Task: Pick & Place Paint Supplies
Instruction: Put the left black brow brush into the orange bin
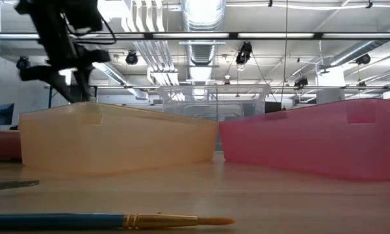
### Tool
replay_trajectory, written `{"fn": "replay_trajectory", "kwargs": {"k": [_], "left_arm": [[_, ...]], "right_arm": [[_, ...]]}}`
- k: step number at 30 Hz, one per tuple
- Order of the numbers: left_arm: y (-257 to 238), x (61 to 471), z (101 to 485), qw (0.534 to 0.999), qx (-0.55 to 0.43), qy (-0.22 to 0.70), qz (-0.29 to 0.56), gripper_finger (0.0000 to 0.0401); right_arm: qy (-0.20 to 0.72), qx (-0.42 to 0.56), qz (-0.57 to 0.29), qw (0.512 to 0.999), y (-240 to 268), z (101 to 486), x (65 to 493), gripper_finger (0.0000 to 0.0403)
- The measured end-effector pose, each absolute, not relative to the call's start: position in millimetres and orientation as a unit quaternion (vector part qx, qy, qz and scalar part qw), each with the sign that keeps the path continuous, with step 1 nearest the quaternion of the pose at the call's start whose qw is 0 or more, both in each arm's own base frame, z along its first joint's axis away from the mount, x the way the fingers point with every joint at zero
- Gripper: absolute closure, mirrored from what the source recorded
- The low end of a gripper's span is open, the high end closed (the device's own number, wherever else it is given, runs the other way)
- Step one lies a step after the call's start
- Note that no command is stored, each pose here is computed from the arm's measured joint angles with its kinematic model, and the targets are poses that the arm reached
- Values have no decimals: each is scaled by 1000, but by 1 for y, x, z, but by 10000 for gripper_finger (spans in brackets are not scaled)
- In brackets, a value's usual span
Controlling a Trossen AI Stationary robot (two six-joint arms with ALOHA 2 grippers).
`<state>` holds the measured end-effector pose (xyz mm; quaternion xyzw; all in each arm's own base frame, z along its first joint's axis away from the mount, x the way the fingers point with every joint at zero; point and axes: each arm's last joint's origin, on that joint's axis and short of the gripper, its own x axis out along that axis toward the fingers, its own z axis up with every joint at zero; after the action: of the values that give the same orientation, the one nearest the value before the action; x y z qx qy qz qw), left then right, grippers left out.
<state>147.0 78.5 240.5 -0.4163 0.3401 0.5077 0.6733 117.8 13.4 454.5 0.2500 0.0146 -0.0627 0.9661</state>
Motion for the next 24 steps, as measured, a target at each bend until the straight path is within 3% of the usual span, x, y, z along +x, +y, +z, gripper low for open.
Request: {"fn": "replay_trajectory", "kwargs": {"k": [2, 13, 24], "left_arm": [[93, 155, 234, 685, -382, 356, 507, 225], [114, 182, 183, 602, -312, 422, 602, 224], [112, 180, 153, 563, -346, 406, 632, 232]], "right_arm": [[15, 248, -63, 967, 14, 455, 119, 225], [21, 245, -60, 967, 15, 453, 125, 225], [28, 249, -60, 966, 16, 452, 131, 225]]}}
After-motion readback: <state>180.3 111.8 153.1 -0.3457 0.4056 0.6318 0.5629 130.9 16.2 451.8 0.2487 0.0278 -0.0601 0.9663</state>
